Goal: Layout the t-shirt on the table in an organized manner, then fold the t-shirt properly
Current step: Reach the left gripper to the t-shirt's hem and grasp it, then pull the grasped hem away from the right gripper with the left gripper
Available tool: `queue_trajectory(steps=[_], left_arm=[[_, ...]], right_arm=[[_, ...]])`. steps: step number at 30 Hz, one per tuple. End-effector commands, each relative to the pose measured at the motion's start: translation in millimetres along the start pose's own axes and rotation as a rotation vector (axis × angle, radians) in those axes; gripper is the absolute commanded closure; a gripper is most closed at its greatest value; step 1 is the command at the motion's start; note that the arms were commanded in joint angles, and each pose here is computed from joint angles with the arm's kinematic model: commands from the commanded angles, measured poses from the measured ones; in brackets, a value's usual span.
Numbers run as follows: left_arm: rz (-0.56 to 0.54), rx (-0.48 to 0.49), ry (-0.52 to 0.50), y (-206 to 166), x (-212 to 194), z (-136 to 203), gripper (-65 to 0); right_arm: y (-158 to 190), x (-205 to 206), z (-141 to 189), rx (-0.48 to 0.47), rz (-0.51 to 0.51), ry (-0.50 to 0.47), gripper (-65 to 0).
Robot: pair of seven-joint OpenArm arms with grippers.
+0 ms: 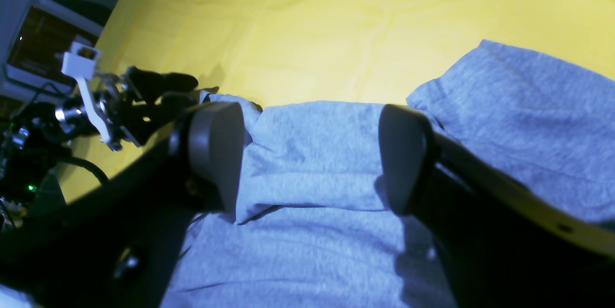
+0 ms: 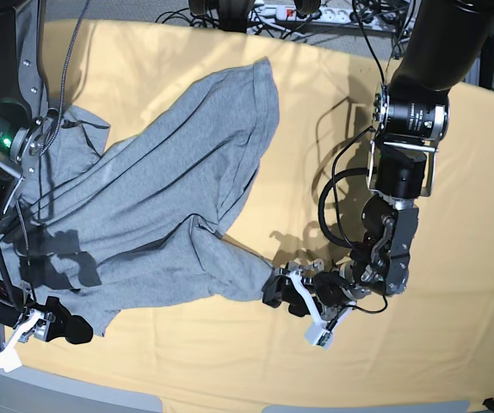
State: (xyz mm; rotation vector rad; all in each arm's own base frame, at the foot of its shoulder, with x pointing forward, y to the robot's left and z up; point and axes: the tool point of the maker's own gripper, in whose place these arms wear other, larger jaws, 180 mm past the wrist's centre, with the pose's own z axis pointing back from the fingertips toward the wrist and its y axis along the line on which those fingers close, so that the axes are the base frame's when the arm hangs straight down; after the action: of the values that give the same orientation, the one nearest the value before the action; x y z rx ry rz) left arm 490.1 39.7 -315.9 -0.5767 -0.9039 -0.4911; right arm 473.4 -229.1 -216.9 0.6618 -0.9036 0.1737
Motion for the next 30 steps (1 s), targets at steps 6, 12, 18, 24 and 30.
queue_trajectory(steps=[6,12,18,24,30], left_arm=[[-0.004,-0.009,-0.093,-3,34,0,-27.5],[0.050,0.062,-0.094,8,36,-1,0.0],[0.002,0.029,-0.101,4,63,4,0.0],[0.013,-0.025,-0.096,-7,59,2,0.0],[-0.013,-0.038,-0.076,-23,34,-15,-32.5]], right_arm=[[6,29,11,0.007,0.043,-0.064,-44.9],[6,29,11,0.006,0.043,-0.064,-44.9],[6,29,11,0.007,0.043,-0.065,-44.9],[6,29,11,0.007,0.043,-0.064,-44.9],[6,29,11,0.007,0.043,-0.063,-44.9]])
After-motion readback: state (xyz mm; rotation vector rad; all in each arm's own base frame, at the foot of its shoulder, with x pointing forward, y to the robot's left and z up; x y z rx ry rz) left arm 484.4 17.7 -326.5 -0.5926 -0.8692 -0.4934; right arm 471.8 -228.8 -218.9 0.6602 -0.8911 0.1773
